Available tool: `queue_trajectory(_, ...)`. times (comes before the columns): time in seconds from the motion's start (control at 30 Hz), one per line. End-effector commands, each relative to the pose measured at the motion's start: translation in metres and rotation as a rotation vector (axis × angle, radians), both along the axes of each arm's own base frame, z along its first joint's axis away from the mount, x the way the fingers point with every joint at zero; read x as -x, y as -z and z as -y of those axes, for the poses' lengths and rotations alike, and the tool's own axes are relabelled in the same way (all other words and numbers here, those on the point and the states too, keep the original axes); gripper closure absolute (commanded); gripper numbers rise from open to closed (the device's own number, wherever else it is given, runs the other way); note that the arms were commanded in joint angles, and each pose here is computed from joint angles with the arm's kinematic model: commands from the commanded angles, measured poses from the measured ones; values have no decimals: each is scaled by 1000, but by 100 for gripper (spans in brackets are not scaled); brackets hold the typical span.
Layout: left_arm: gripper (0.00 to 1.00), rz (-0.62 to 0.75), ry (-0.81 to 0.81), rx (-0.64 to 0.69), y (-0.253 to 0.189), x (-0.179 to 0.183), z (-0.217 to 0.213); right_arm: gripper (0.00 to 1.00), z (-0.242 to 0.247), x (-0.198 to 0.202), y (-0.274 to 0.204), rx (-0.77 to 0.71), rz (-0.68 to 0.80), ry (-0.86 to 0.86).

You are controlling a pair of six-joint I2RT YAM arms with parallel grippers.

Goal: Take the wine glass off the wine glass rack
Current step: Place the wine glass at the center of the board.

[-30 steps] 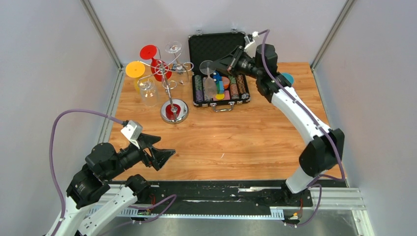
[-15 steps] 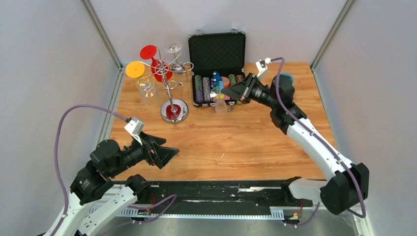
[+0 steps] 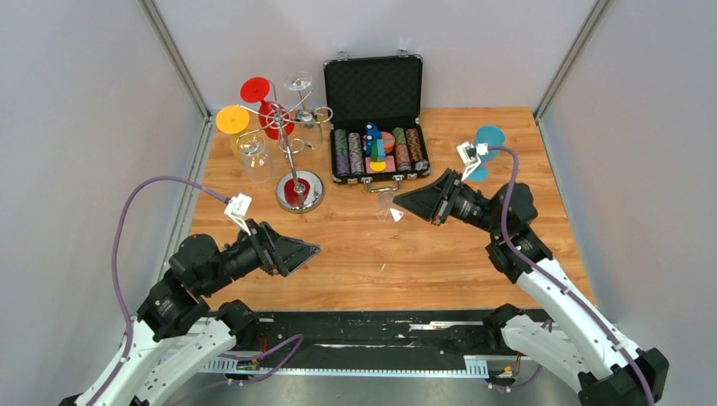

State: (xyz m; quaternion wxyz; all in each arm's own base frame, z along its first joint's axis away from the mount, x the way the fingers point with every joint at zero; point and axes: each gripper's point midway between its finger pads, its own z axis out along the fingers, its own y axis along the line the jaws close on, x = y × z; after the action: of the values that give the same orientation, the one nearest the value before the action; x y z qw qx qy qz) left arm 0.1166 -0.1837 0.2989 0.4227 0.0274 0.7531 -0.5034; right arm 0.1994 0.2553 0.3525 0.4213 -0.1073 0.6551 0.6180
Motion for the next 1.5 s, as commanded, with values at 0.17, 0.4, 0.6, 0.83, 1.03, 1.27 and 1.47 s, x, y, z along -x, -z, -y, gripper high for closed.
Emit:
queue_trajectory(0.17,0,-139,-9,272,-28,-4,15,100,-7,52,-24,-34,336,-104)
queue_trajectory(0.4,0,-197,-2,383,-32,-5,19,100,-19,80,-31,-80,497,-159)
queue_trajectory(0.6,0,-244,18,437,-33,-4,24,100,-38,105,-37,-114,631,-216)
queue_trajectory(0.83,0,-261,62,459,-39,-1,30,100,-60,123,-38,-142,789,-239)
queue_trajectory(1.03,0,-274,96,460,-39,4,33,100,-78,134,-39,-153,917,-237)
queue_trajectory(1.27,0,-269,124,461,-42,10,33,100,-97,145,-34,-156,1065,-217)
queue_trajectory(1.47,3,-273,153,453,-41,15,35,100,-115,155,-21,-118,1162,-228)
